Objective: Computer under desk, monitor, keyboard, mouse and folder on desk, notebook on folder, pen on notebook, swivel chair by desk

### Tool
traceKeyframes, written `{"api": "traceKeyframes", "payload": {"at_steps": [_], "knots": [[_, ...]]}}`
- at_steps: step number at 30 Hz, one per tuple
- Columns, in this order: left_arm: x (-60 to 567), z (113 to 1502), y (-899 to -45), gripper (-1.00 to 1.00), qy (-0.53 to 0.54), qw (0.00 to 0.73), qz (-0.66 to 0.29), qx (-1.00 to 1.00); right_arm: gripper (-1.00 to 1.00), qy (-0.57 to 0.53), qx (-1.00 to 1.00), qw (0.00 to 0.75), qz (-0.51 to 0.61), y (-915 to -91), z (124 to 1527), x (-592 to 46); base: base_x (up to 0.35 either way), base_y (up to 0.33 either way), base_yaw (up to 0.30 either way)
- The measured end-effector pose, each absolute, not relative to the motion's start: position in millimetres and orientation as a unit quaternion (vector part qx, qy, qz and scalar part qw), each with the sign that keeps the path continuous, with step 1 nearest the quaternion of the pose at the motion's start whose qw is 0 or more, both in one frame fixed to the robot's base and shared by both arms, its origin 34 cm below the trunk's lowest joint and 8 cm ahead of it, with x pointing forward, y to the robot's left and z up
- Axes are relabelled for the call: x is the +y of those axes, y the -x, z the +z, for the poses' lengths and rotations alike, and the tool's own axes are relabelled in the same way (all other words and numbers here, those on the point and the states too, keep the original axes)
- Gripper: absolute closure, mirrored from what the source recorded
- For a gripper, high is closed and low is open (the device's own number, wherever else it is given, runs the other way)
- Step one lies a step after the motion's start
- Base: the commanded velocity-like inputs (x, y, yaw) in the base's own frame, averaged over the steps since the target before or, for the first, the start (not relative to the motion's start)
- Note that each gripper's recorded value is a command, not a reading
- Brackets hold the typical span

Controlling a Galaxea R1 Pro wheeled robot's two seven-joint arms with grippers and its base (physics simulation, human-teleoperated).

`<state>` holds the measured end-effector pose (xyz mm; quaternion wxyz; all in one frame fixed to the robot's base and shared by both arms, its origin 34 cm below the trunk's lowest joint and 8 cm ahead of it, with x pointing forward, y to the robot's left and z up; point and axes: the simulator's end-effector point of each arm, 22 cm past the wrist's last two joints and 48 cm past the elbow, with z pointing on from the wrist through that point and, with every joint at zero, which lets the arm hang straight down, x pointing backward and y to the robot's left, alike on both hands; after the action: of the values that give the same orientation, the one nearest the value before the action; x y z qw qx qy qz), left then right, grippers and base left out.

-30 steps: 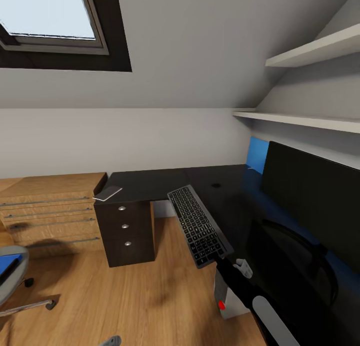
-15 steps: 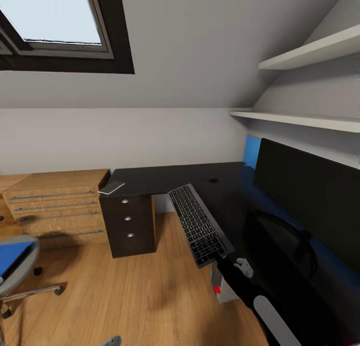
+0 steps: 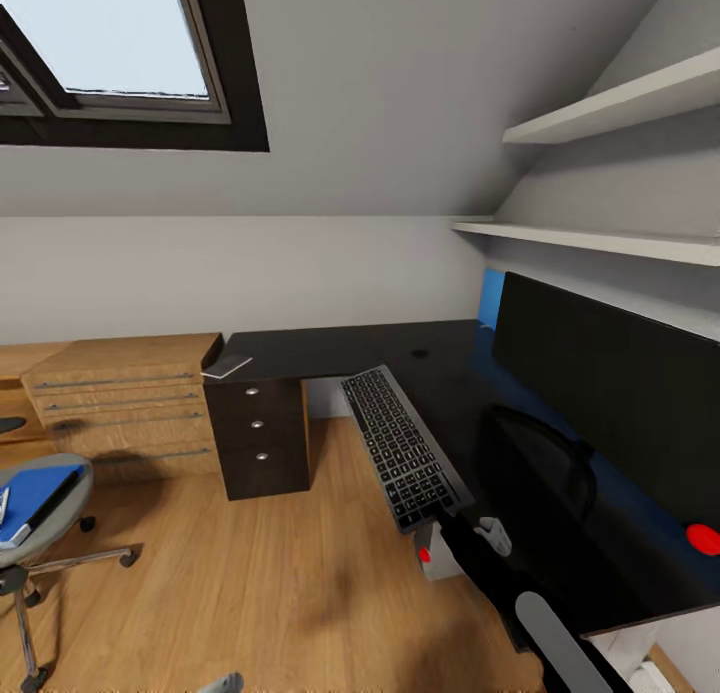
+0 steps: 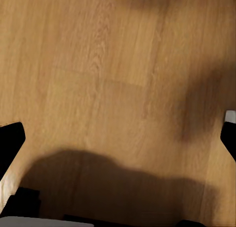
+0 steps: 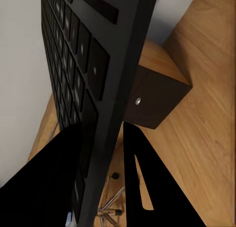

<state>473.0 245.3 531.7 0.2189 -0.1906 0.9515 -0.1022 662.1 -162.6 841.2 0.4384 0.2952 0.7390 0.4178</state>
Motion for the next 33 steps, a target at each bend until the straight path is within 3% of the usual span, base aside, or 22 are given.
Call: {"api": "traceKeyframes", "payload": {"at_steps": [18,33], "knots": [[245,532,-473,-1.00,0.190,0.219,-0.102,0.952,1.00,-0.298,0.742,0.445,0.403,-663,837,-184,-0.022,-0.012,0.000],[245,531,-472,-1.00,0.191,0.218,-0.102,0.952,1.00,-0.327,0.733,0.461,0.378,-672,835,-233,0.000,-0.227,0.000]]}}
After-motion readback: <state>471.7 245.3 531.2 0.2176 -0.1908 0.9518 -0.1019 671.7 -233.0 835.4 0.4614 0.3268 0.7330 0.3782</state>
